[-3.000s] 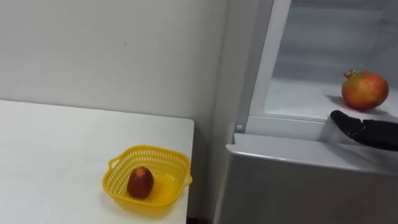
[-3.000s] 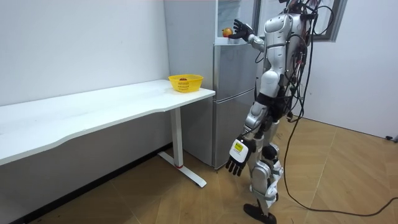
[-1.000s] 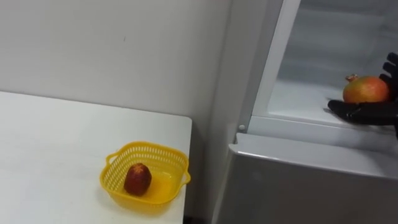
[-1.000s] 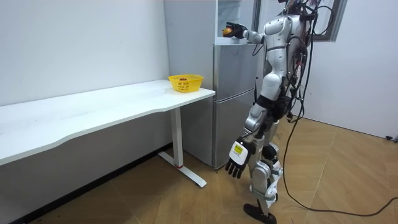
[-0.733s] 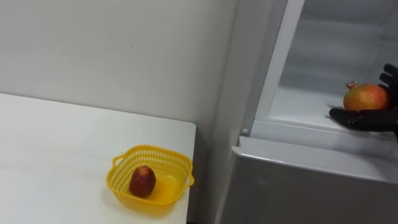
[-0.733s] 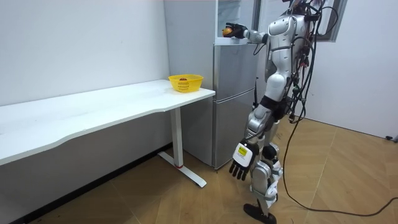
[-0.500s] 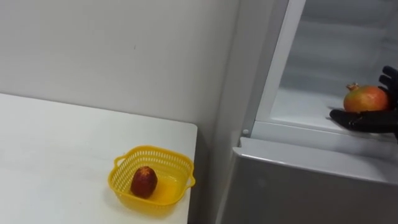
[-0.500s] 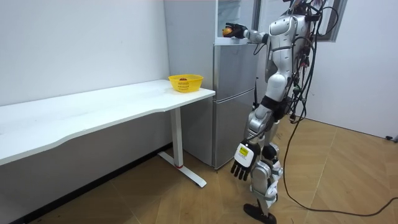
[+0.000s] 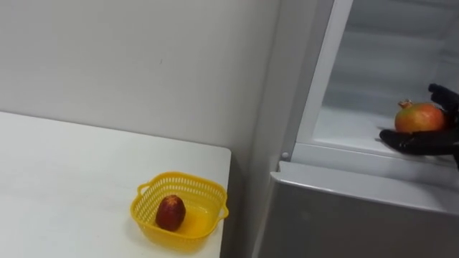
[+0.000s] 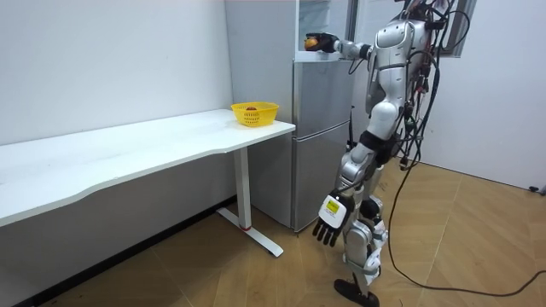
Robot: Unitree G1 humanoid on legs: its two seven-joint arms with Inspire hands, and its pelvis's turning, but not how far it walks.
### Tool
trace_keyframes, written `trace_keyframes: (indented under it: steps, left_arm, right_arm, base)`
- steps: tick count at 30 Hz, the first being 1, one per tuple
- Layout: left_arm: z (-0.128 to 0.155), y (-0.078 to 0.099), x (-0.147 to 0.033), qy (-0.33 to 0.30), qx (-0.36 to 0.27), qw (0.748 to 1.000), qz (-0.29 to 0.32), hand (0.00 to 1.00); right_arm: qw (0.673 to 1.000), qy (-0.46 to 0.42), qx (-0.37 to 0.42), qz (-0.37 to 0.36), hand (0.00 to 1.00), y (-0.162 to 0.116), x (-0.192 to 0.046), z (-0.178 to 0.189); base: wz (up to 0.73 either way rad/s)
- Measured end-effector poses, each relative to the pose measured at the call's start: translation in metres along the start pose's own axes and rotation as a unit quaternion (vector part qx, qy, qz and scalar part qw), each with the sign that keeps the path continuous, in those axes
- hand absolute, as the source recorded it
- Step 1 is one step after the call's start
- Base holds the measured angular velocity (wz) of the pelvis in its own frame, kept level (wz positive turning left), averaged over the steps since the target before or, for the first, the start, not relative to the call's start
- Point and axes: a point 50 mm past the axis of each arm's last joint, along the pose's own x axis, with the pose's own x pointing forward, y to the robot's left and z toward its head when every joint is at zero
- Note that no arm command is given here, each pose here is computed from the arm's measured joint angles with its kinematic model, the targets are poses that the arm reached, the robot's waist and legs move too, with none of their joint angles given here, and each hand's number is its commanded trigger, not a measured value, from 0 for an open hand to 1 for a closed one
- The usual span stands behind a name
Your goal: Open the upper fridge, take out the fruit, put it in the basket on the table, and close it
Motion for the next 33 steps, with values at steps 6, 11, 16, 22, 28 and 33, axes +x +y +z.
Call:
trace_keyframes:
  steps: [6, 11, 16, 22, 28, 33]
  left_arm:
    - [0.003, 0.0, 0.0, -0.009, 0.0, 1.0, 0.0, 0.0]
    - [0.003, 0.001, 0.0, -0.009, 0.0, 1.0, 0.0, 0.0]
    - [0.003, 0.0, 0.0, -0.009, 0.0, 1.0, 0.0, 0.0]
    - [0.002, 0.0, 0.0, -0.008, 0.002, 1.0, -0.001, 0.0]
    - [0.006, -0.001, 0.001, -0.012, 0.009, 1.0, -0.002, 0.0]
    - [0.01, 0.001, 0.002, -0.014, 0.0, 1.0, 0.003, 0.0]
  right_arm:
    - [1.0, -0.005, -0.014, 0.003, 1.0, 0.001, 0.0, 0.001]
    - [1.0, -0.006, -0.015, 0.004, 1.0, 0.001, 0.0, 0.001]
    - [1.0, -0.007, -0.022, 0.004, 1.0, 0.002, 0.0, 0.001]
    - [1.0, -0.011, -0.027, 0.002, 1.0, 0.002, 0.0, 0.003]
    - [1.0, -0.02, -0.015, -0.001, 1.0, 0.007, -0.001, 0.007]
    - [0.997, -0.074, -0.021, 0.022, 1.0, 0.024, -0.015, 0.023]
  base:
    - [0.0]
    - [0.0]
    - [0.0]
    - [0.0]
    - [-0.03]
    - [-0.08]
